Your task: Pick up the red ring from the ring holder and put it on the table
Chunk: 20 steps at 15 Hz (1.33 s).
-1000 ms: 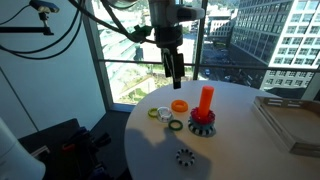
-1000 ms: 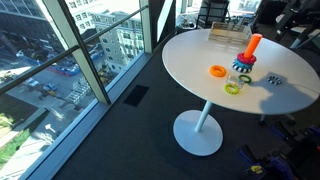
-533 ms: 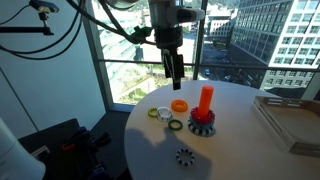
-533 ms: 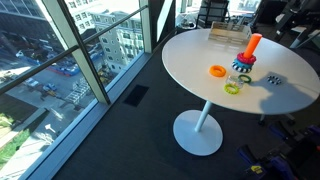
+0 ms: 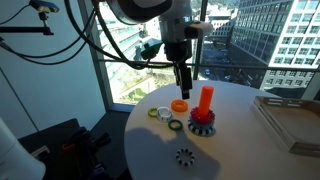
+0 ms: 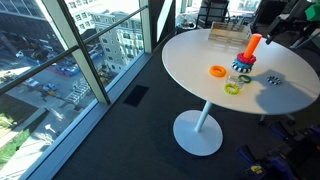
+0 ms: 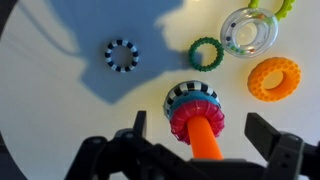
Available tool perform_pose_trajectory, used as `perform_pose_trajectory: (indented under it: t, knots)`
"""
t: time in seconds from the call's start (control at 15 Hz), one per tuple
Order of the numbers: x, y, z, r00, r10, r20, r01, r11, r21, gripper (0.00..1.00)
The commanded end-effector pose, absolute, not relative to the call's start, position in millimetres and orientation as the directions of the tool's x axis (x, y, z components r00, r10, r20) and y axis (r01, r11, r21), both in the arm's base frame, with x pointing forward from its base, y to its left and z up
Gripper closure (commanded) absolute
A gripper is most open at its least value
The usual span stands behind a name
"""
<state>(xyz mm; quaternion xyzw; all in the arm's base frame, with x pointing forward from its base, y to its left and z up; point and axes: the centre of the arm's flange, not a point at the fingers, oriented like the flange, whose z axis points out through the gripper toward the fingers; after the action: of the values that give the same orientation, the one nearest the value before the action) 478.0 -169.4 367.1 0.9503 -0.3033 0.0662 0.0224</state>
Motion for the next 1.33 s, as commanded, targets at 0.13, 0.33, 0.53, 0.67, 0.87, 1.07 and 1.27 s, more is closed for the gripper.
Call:
perform_pose_trajectory:
  t: [0.13,0.33,0.53,0.67,0.87,1.07,1.27]
  knots:
    - [510.5,-182.2,340.7,0.783,-0.603,0.152,-0.612,-0.791,0.01,0.0]
    - [522.8,-185.0,324.6,0.787,-0.598,0.15,-0.607,-0.795,0.016,0.0]
    - [534.2,-184.7,309.5,0.799,-0.585,0.14,-0.593,-0.805,0.018,0.0]
    - [541.2,-183.5,300.0,0.802,-0.582,0.134,-0.589,-0.808,0.023,0.0]
    - [548.9,-181.1,287.9,0.804,-0.583,0.115,-0.589,-0.808,0.023,0.0]
    - [553.5,-179.9,277.2,0.797,-0.595,0.101,-0.6,-0.8,0.022,0.0]
    - [556.7,-181.5,268.6,0.791,-0.604,0.094,-0.608,-0.794,0.015,0.0]
